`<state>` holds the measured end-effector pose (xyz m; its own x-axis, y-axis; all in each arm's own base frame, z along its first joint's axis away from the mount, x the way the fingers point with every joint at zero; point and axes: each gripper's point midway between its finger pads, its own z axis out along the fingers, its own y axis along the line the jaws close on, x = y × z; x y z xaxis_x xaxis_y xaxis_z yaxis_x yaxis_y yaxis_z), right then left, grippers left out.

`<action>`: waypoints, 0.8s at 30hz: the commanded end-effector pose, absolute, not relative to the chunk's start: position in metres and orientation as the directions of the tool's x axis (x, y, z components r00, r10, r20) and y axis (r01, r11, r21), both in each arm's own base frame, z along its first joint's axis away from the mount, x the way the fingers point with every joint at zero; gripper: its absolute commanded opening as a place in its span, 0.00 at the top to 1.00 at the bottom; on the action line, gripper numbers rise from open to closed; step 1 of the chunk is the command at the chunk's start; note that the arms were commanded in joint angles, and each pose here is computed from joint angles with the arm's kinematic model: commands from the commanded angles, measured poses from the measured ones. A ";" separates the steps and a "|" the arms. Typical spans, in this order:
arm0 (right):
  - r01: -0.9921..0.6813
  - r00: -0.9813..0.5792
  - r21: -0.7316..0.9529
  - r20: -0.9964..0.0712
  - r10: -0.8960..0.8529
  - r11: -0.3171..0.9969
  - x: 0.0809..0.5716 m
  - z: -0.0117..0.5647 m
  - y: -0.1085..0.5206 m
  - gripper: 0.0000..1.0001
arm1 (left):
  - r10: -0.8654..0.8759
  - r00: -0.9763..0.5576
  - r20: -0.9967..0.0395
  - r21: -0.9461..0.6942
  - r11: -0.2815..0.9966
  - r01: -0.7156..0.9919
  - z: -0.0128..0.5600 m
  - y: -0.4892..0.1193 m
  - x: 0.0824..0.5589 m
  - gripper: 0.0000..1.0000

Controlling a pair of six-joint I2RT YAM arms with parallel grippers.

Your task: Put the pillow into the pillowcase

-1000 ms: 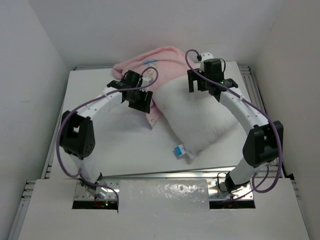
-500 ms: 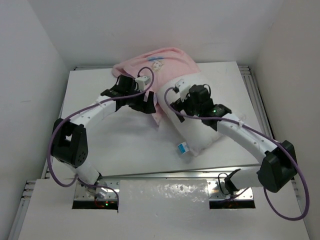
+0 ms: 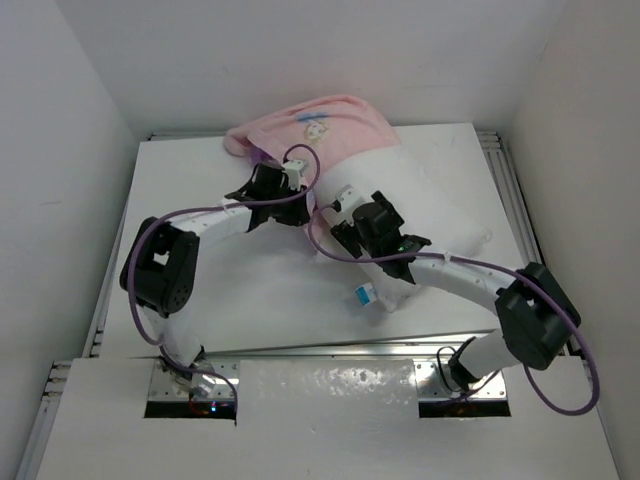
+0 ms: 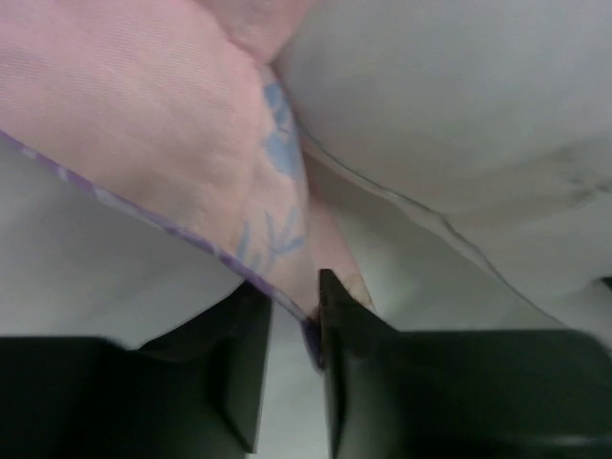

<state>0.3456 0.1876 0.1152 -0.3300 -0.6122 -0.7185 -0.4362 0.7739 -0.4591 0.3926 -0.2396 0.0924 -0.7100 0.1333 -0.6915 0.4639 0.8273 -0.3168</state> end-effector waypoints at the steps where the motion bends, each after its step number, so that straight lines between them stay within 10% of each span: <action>1: -0.365 -0.341 -0.487 -0.723 -0.601 0.793 0.361 0.107 0.185 0.03 | 0.068 -0.668 -0.741 -0.321 0.837 0.442 0.094 -0.246 0.416 0.80; 3: -0.368 -0.347 -0.482 -0.722 -0.598 0.795 0.365 0.101 0.188 0.21 | 0.053 -0.635 -0.771 -0.314 0.836 0.450 0.099 -0.248 0.425 1.00; 6: -0.395 -0.332 -0.403 -0.775 -0.538 0.825 0.373 0.093 0.205 0.92 | 0.078 -0.616 -0.784 -0.298 0.823 0.484 0.104 -0.249 0.423 1.00; 7: -0.400 -0.329 -0.335 -0.816 -0.474 0.853 0.379 0.095 0.212 1.00 | 0.084 -0.598 -0.797 -0.306 0.798 0.519 0.118 -0.254 0.417 1.00; 15: -0.436 -0.139 0.046 -0.990 -0.016 0.899 0.411 0.224 0.262 1.00 | 0.261 -0.498 -0.827 -0.295 0.552 0.780 0.166 -0.269 0.357 1.00; 24: -0.401 0.064 0.323 -0.924 0.378 0.857 0.429 0.313 0.269 1.00 | 0.277 -0.386 -0.880 -0.315 0.267 0.911 0.213 -0.299 0.334 1.00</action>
<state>0.4109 0.2434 0.1872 -0.2231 0.0180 -0.9746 -0.3306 0.9392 0.0930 0.3687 -0.2688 0.1688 -0.4725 0.2901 -0.8322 0.8017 0.5336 -0.2692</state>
